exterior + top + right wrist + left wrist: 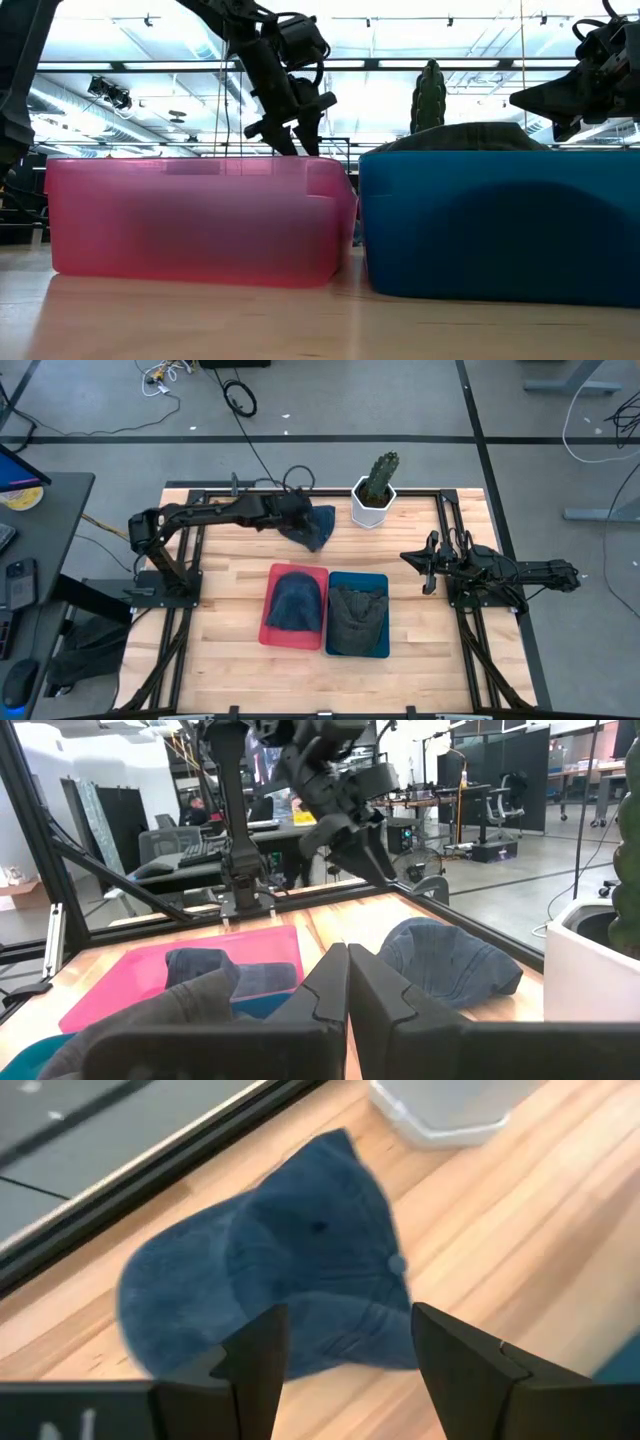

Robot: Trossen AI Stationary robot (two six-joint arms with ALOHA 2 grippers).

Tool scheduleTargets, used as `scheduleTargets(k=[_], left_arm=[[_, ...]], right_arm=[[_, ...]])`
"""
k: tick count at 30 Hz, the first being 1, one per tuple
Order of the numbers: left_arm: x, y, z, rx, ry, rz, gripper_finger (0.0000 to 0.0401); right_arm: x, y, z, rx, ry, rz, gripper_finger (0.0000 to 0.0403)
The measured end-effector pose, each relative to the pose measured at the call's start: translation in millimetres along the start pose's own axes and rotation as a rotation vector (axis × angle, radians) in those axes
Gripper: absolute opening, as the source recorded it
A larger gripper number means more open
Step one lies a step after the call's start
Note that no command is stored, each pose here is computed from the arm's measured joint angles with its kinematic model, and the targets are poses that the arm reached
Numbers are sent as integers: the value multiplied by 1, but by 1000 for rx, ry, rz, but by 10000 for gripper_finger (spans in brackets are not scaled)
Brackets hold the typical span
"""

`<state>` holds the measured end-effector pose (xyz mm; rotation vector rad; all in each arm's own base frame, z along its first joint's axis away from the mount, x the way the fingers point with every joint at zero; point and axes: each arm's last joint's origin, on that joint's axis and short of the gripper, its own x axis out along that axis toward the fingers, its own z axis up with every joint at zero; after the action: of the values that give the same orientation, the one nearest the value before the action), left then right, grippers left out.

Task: Pick & Place hat
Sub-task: Put the blue cap into the red bin

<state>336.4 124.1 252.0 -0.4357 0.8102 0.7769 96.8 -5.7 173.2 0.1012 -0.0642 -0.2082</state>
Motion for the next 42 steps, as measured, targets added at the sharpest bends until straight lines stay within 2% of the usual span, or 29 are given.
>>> scheduleTargets(k=[2, 8, 16, 24, 29, 31, 33, 37, 38, 42], left_arm=[[2, 4, 4, -18, -1, -24, 212], [14, 16, 5, -8, 30, 15, 209], [62, 30, -2, -6, 111, 86, 209], [95, 37, -11, -55, 179, 61, 209], [107, 36, -16, 4, 197, 77, 203], [108, 36, -16, 25, 201, 77, 186], [108, 36, -17, 39, 205, 77, 152], [104, 37, -15, 83, 202, 74, 36], [102, 37, -14, 84, 196, 74, 20], [90, 36, -11, 151, 184, 68, 8]], right_arm=[[0, 0, 0, 0, 0, 0, 13], [0, 0, 0, 0, 0, 0, 13], [0, 0, 0, 0, 0, -1, 13], [0, 0, 0, 0, 0, 0, 13], [0, 0, 0, 0, 0, 0, 13], [0, 0, 0, 0, 0, 0, 13], [0, 0, 0, 0, 0, 0, 13], [0, 0, 0, 0, 0, 0, 13], [0, 0, 0, 0, 0, 0, 13], [0, 0, 0, 0, 0, 0, 13]])
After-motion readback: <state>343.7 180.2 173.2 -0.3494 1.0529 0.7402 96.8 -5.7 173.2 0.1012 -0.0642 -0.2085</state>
